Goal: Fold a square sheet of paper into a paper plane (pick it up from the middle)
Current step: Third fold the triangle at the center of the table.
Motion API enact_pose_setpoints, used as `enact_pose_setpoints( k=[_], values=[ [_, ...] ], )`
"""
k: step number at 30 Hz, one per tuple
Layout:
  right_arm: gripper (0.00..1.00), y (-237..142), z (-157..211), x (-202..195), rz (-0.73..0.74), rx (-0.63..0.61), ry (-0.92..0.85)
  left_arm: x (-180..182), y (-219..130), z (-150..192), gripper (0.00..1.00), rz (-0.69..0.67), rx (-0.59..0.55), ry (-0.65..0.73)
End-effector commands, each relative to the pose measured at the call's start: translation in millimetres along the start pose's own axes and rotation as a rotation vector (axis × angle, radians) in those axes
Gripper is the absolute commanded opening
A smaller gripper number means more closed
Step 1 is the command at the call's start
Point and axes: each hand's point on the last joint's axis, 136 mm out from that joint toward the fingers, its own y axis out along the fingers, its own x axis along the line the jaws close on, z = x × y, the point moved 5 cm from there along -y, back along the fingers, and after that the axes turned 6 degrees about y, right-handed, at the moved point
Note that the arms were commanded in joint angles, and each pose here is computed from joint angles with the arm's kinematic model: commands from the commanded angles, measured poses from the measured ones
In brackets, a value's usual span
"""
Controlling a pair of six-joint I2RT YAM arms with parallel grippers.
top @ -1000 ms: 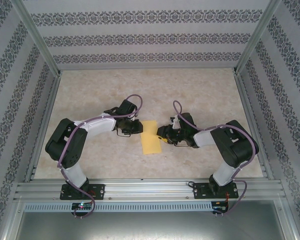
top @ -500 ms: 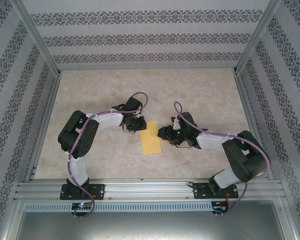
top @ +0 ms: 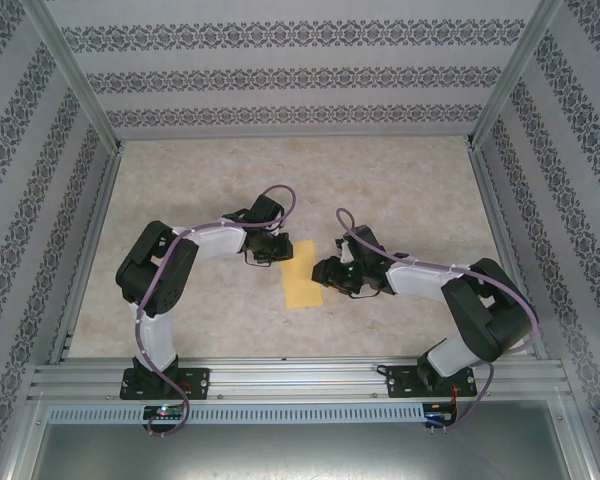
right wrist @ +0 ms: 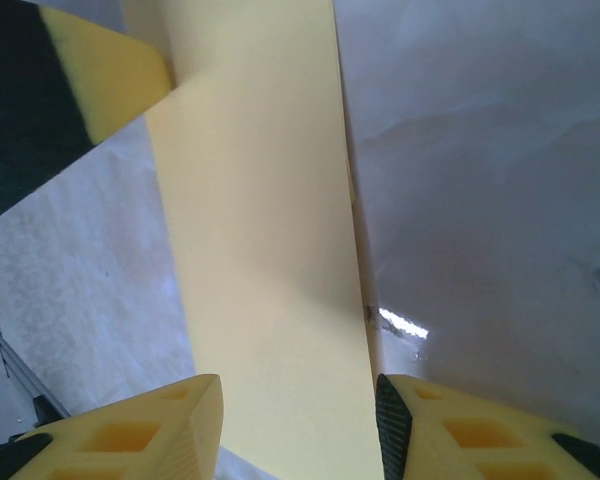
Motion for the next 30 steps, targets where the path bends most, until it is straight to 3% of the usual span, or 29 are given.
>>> enact_pose_setpoints(
  k=[1, 13, 17, 20, 23, 26, 30],
  values=[
    [0.46, 10, 0, 5, 0.004, 0.020, -0.027, 14, 13, 21, 0.17, -0.025, 0.079, -0.034],
    [0.44, 18, -2, 18, -0.056, 0.022, -0.032, 16, 14, 24, 0.17, -0.016, 0.095, -0.051],
    [0.44, 13, -8, 15, -0.008, -0.004, -0.039, 17, 13, 25, 0.17, -0.021, 0.092, -0.049],
    [0.47, -1, -13, 14, 0.055, -0.095, -0.067, 18, 13, 25, 0.17, -0.024, 0.093, -0.049],
    [0.48, -5, -14, 6, 0.140, -0.076, -0.083, 17, 12, 25, 0.17, -0.021, 0.090, -0.047],
    [0.48, 5, -10, 6, 0.120, -0.031, -0.079, 17, 12, 25, 0.17, -0.019, 0.093, -0.050],
    [0.49, 3, -8, 23, -0.047, -0.015, -0.066, 17, 12, 25, 0.17, -0.021, 0.093, -0.052]
  ],
)
